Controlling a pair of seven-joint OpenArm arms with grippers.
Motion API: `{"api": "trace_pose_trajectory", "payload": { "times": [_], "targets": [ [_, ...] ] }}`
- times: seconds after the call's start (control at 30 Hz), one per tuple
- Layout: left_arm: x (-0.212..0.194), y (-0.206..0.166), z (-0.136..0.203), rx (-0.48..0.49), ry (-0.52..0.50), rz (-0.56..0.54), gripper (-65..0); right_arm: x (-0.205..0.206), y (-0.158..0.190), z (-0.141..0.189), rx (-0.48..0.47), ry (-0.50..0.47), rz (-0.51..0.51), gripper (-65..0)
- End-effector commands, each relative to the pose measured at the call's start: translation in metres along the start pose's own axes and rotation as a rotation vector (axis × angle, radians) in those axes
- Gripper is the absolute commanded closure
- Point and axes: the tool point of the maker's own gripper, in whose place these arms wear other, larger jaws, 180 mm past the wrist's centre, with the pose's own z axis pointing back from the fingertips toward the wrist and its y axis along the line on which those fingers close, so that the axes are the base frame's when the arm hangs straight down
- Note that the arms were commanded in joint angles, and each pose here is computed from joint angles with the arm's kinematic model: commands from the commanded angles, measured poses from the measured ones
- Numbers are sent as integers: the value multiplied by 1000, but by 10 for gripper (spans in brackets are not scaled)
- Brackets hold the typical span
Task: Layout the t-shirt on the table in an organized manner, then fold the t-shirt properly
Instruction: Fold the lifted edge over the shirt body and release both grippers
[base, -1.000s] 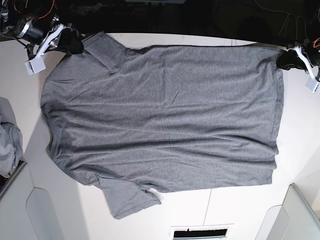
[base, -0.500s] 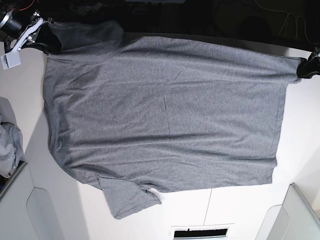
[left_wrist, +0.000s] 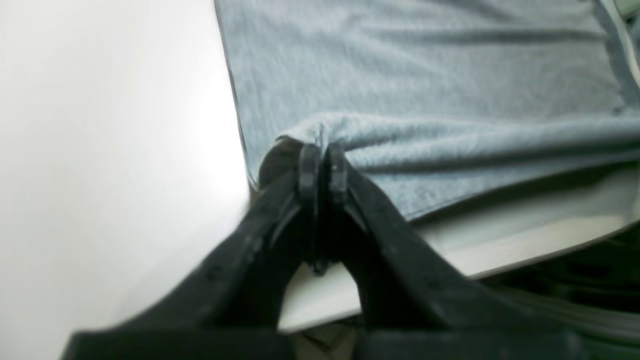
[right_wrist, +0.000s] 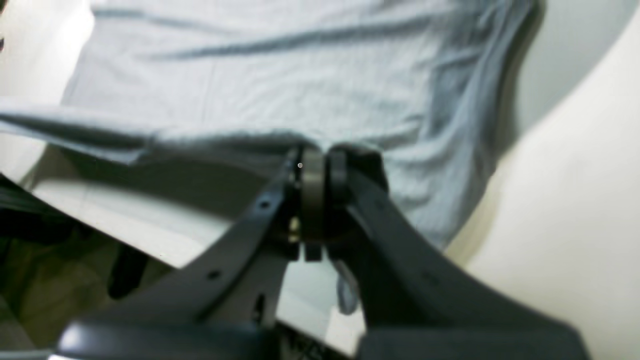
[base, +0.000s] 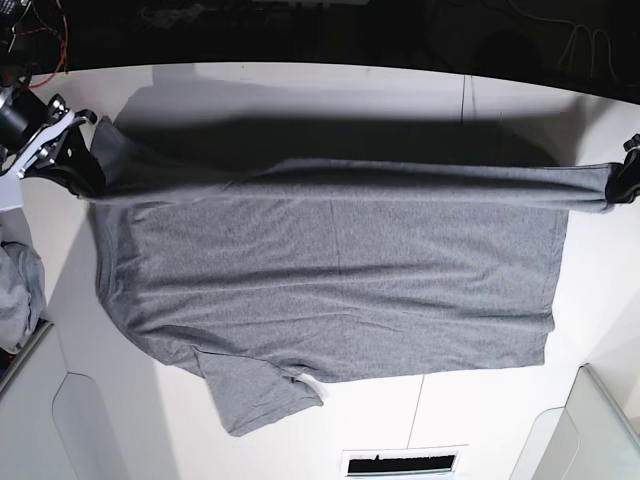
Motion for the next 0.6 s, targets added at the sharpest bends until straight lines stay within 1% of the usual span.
{"api": "trace_pose_trajectory", "payload": {
  "times": [0.0,0.13,0.27,0.57],
  "targets": [
    [18,-1,-2,-11,-34,-38,0,18,-1,-1,9,-53,21,0],
    [17,-8,-32,-27,-20,-90,0,31,-7,-22,19,-73,15,0],
    [23,1,-55,-1,-27,-133,0,37,-14,-44,32,-83,-12,0],
    [34,23,-84,28,-21,-71,0,57,-32,-93,34,-75,-41,0]
  ]
}}
